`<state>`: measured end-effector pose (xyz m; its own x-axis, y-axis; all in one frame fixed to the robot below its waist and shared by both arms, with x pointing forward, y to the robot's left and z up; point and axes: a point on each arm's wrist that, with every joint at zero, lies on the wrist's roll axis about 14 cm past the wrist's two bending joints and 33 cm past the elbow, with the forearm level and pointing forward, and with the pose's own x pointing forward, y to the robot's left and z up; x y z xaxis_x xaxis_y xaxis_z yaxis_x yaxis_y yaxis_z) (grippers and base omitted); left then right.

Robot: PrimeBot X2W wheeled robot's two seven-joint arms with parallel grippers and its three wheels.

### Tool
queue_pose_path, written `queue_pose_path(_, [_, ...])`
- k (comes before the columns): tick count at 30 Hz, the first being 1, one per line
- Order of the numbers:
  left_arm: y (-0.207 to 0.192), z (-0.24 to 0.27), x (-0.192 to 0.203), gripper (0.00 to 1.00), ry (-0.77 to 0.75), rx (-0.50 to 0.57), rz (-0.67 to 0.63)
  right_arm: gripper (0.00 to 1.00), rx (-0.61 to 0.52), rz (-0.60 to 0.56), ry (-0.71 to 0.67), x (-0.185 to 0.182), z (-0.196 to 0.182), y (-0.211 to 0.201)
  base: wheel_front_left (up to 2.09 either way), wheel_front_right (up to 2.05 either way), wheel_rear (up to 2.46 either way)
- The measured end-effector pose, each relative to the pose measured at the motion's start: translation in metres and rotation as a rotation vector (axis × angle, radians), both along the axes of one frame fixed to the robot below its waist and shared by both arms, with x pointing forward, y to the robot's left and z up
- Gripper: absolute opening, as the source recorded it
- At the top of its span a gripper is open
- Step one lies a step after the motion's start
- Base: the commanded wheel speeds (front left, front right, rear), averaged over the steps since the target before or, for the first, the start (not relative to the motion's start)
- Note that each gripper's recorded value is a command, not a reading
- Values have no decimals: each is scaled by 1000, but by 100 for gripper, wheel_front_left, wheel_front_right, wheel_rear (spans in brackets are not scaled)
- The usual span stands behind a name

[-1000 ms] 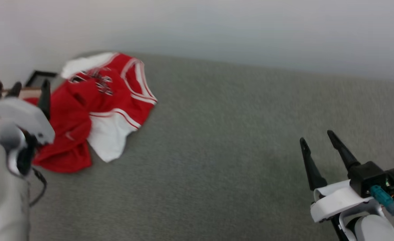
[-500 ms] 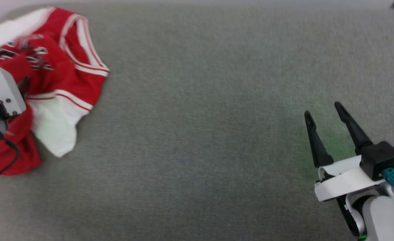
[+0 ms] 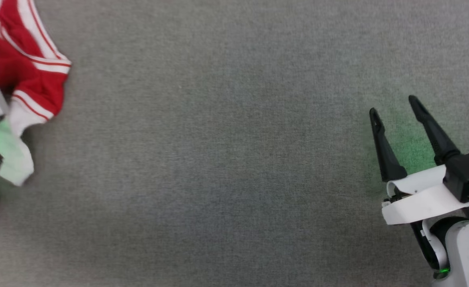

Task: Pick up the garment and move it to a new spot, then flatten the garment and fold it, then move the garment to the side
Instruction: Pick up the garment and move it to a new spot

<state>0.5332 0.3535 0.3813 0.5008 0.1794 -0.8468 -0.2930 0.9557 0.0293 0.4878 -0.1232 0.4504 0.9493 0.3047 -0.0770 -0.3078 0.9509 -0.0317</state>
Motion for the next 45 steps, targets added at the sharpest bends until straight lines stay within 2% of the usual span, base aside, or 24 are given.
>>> queue_pose_path(7, [1,-25,12,100,40,-27,23,100,-15,-20,36,4,-13,-10,0,0,0])
queue_pose_path(8, [1,-28,12,82,43,-30,27,100,-14,-24,41,4,-14,-11,0,0,0])
queue_pose_path(9, [0,-30,13,26,46,-34,30,100,-17,-27,47,4,-16,-13,0,0,0])
queue_pose_path(10, [0,-30,13,0,34,-39,35,100,-18,-28,49,4,-16,-13,0,0,0])
queue_pose_path(16, [-3,-15,16,0,-26,-26,16,100,-9,-21,43,0,-8,-10,0,0,0])
queue_pose_path(23, [-12,27,13,0,-124,-4,-37,100,22,-1,28,-14,9,0,0,0,0])
queue_pose_path(32, [-1,145,20,0,-418,130,-101,100,54,7,-17,-40,40,9,0,0,0])
queue_pose_path(33, [1,171,17,0,-480,159,-110,100,64,9,-30,-47,47,11,0,0,0])
queue_pose_path(34, [1,171,17,0,-480,159,-110,100,64,9,-30,-47,47,11,0,0,0])
queue_pose_path(35, [1,196,13,0,-542,183,-123,100,70,11,-41,-54,53,13,0,0,0])
queue_pose_path(45, [-29,330,-17,0,-892,280,-245,100,98,8,-118,-87,87,17,0,0,0])
